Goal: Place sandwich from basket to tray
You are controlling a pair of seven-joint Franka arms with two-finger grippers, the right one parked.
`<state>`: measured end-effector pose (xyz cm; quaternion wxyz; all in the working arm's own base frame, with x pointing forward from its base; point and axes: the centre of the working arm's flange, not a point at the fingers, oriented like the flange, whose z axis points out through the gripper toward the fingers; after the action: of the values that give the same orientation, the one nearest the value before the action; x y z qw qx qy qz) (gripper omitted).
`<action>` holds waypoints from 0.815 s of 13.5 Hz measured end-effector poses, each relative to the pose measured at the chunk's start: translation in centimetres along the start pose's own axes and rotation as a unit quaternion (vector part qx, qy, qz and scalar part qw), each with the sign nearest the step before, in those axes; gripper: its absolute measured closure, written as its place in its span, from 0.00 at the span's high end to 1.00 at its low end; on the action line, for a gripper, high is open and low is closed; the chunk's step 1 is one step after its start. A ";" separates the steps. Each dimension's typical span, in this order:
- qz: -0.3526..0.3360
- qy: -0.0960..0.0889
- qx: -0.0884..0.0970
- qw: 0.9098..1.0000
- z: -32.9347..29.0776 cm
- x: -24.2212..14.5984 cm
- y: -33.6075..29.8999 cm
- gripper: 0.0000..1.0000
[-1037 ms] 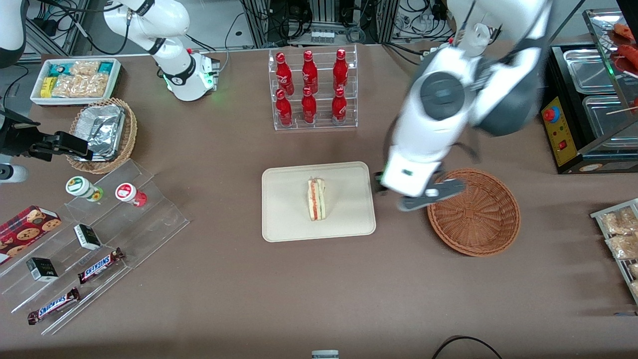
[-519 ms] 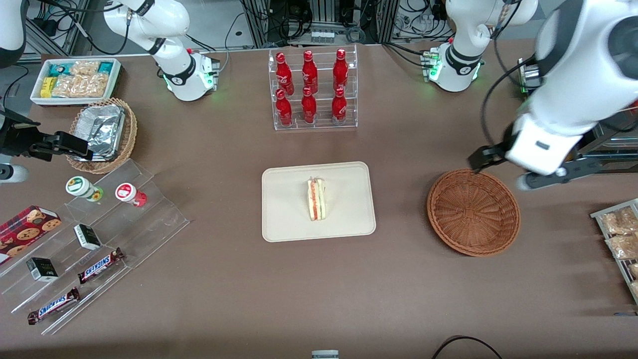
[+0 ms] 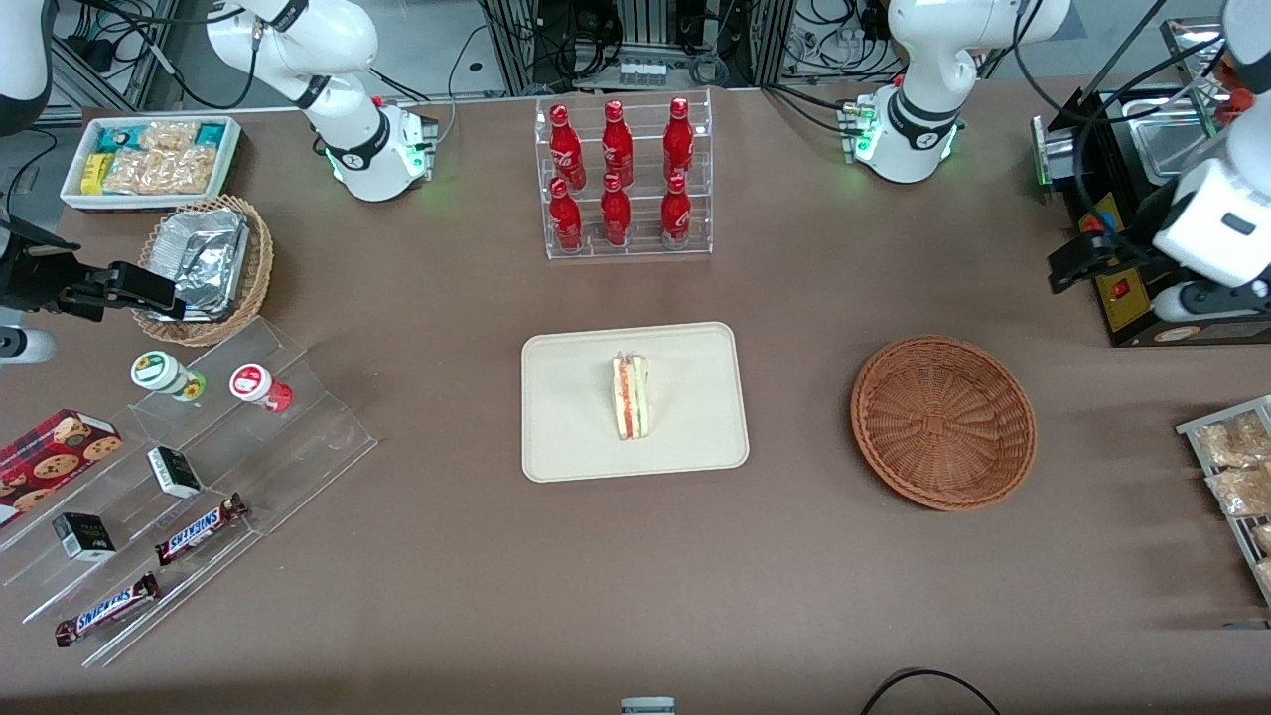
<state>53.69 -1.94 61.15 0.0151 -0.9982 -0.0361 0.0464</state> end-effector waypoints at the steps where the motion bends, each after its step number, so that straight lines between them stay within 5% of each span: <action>1: 0.003 -0.002 -0.002 1.000 0.2 -0.2 -0.8 1.00; 11: 0.036 0.007 -0.001 0.999 -0.4 2.0 2.5 1.00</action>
<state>55.91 -4.31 61.30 0.0129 -0.9991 0.0001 0.0400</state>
